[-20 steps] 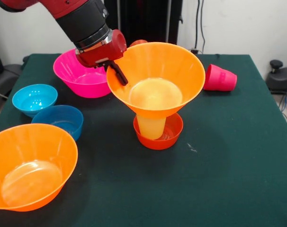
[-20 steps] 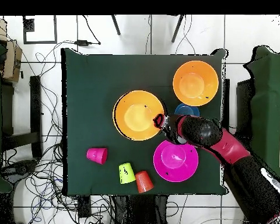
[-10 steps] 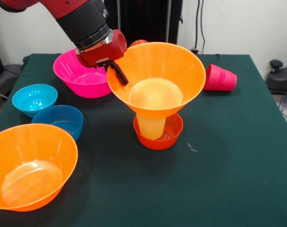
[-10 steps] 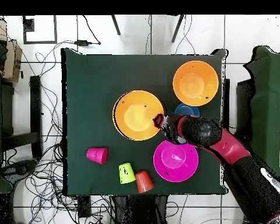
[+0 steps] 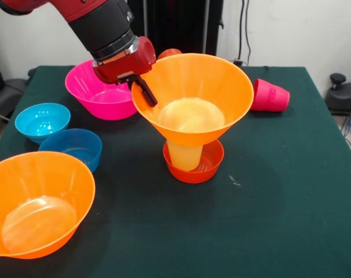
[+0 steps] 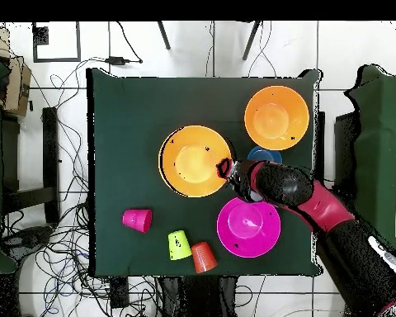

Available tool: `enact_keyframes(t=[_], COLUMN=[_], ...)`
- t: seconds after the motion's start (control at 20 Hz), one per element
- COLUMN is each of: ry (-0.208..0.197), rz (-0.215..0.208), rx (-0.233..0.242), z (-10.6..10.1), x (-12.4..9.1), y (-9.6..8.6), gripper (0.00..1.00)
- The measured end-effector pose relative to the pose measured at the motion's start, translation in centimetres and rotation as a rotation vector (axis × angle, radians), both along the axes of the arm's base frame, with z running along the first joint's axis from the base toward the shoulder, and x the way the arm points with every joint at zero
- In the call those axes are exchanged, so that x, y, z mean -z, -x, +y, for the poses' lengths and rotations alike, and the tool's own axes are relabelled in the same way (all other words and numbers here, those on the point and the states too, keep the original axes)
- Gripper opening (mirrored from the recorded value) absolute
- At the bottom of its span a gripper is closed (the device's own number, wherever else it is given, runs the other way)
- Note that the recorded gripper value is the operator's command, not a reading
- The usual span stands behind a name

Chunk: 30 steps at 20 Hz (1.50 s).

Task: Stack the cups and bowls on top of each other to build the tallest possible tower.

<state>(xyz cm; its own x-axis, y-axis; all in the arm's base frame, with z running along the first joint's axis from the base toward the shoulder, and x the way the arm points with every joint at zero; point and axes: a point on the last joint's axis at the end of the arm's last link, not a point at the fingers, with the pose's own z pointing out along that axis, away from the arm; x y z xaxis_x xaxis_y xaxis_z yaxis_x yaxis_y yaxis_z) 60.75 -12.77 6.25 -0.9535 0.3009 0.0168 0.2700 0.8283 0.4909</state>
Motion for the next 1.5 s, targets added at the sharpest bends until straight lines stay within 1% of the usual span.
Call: enact_keyframes(t=[0.15, 0.5, 1.5], ry=[0.008, 0.016, 0.016], rz=[-0.02, -0.042, -0.043], rx=[0.007, 0.024, 0.024], z=[-0.24, -0.72, -0.73], x=[-0.07, -0.17, -0.17], y=[-0.25, -0.56, -0.56], gripper=[0.0, 0.0, 0.0])
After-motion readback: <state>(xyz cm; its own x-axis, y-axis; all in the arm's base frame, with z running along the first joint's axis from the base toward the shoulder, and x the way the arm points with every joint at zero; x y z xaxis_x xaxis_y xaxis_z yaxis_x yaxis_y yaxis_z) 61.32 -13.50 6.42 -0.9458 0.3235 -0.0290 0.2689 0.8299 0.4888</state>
